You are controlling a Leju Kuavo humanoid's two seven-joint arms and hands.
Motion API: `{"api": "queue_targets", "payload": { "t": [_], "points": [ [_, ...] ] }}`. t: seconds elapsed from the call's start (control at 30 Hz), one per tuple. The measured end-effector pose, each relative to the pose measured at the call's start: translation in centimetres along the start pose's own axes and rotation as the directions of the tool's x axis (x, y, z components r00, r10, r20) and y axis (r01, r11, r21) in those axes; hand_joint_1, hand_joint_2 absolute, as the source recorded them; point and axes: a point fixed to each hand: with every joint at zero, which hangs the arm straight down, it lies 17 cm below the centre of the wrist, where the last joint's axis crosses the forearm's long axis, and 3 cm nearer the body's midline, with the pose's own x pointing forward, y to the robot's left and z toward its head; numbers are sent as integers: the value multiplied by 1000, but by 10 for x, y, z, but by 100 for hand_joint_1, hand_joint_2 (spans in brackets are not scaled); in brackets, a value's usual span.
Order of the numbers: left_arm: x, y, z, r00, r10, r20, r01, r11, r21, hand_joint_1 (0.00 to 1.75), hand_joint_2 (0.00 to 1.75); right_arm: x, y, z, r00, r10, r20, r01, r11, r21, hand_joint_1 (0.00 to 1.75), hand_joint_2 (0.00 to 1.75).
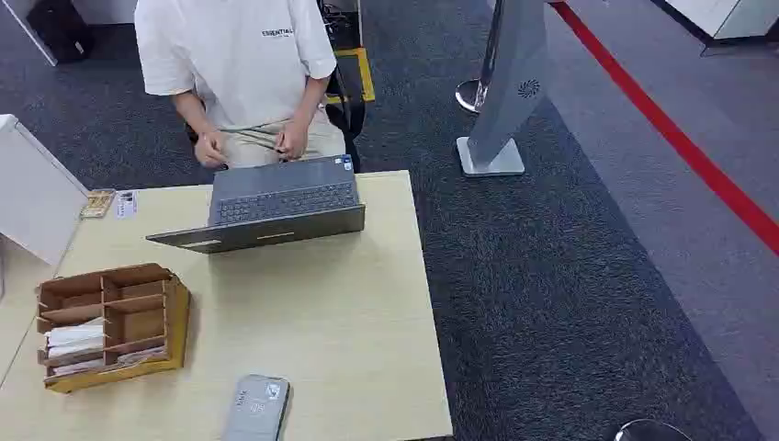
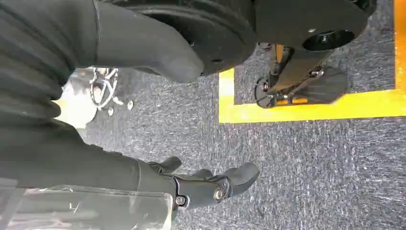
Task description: Pass the card to the sensor for recognition and then transmit it.
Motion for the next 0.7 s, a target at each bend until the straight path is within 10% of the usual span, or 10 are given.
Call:
{"api": "queue_targets", "payload": {
  "t": [0.7],
  "points": [
    [253, -53, 6, 760, 310, 570, -153, 939, -307, 0, 175, 0, 6, 3, 999, 27, 44, -27, 1000, 14, 0, 175]
  ]
}}
